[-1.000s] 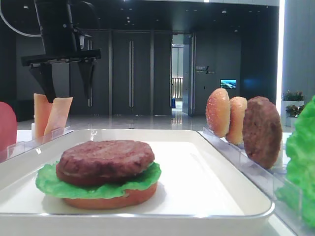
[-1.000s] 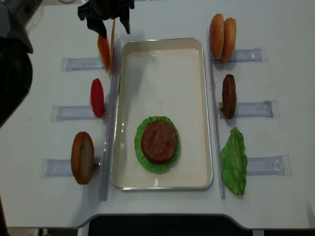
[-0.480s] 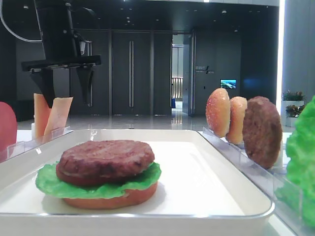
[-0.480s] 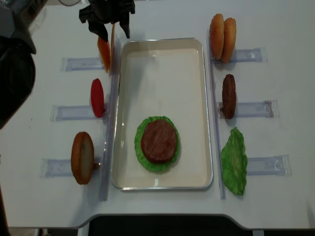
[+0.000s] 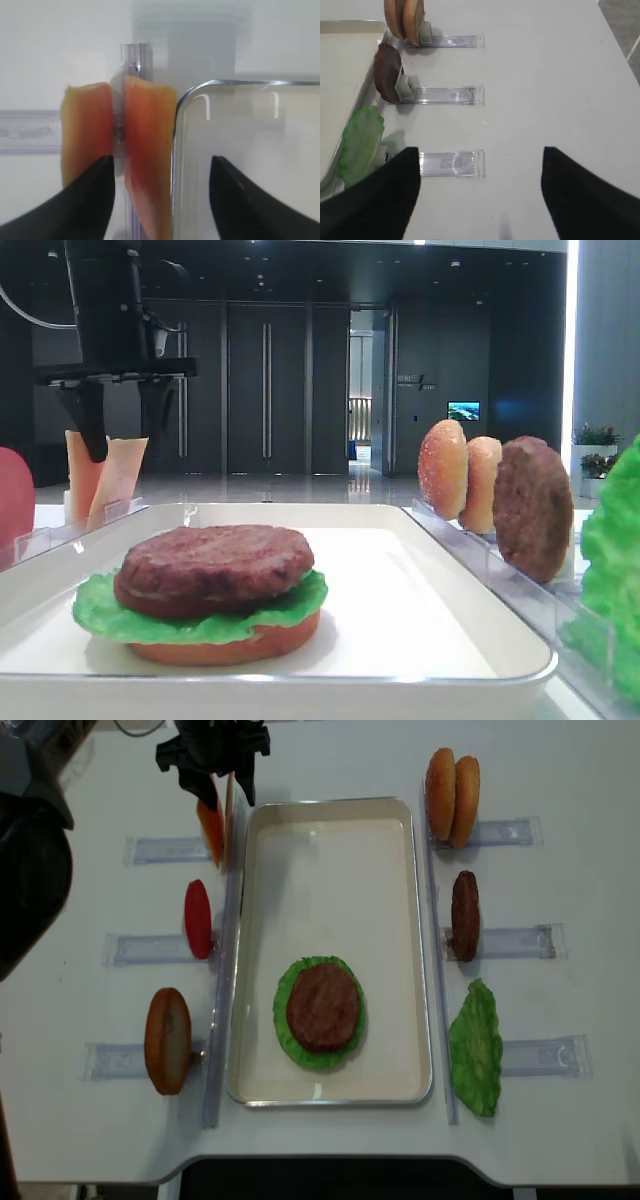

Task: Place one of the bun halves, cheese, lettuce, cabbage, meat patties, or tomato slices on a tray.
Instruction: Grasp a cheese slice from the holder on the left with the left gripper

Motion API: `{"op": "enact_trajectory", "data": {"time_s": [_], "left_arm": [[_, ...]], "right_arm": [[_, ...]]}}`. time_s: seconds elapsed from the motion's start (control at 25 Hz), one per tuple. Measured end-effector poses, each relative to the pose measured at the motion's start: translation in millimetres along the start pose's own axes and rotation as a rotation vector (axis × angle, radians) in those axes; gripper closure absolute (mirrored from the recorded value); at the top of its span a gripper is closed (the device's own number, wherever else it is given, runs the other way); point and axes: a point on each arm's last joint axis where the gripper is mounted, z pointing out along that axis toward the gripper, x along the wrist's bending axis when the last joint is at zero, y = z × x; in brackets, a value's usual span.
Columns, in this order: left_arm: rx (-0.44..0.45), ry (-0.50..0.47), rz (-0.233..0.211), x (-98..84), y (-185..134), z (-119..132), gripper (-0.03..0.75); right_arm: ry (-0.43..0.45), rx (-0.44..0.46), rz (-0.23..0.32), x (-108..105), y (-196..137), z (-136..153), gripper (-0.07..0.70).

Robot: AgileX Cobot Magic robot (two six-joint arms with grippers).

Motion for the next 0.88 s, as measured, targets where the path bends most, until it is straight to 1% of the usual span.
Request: {"op": "enact_trajectory", "data": {"time_s": [0.2, 0.52, 0.88], "left_arm": [[-0.002, 0.008, 0.002, 1.2, 0.3, 0.0, 0.305], [-0.003, 0.012, 0.004, 1.6, 0.4, 0.0, 0.323], [0.024, 0.024, 0.004, 2.7, -2.0, -0.1, 0.438]], "right_arm": [[0.000, 0.000, 0.000, 0.0, 0.0, 0.0, 0.145], [0.000, 0.000, 0.000, 0.0, 0.0, 0.0, 0.145], [0.000, 0.000, 0.000, 0.0, 0.0, 0.0, 0.145]]}}
